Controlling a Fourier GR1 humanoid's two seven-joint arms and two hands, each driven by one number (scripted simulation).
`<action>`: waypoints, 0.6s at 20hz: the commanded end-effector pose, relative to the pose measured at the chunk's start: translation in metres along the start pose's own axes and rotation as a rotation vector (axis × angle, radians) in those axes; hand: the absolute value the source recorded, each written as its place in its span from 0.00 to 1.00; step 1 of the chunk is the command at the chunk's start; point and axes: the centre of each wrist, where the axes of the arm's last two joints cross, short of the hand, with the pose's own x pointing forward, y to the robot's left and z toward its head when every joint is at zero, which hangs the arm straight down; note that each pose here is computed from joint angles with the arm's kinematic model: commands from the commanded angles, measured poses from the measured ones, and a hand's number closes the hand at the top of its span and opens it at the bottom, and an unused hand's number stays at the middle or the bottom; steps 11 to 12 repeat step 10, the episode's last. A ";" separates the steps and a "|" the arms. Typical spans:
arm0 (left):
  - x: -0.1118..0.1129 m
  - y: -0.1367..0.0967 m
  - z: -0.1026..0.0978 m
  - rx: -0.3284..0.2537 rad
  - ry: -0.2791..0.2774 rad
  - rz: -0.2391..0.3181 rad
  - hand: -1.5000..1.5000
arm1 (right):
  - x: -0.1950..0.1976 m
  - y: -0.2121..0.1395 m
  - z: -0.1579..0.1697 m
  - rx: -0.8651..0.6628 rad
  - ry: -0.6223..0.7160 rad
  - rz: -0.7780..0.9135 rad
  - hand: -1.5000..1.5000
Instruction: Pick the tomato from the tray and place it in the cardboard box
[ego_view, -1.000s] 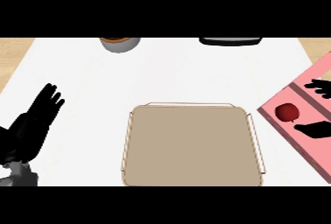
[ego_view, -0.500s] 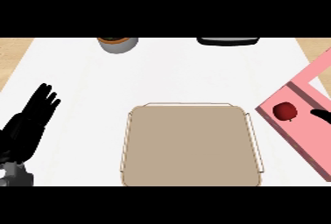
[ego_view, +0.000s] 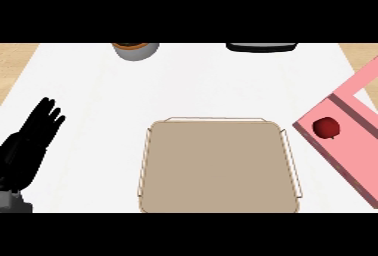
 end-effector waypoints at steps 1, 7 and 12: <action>0.000 0.001 -0.005 0.003 0.001 0.001 0.50 | -0.012 -0.050 0.001 0.029 -0.006 -0.032 0.00; 0.006 -0.013 -0.006 -0.001 -0.009 -0.006 0.50 | -0.027 -0.061 -0.005 0.045 -0.030 -0.008 0.00; 0.000 -0.014 -0.002 0.004 -0.022 -0.006 0.50 | -0.044 -0.057 -0.001 0.049 -0.035 0.005 0.00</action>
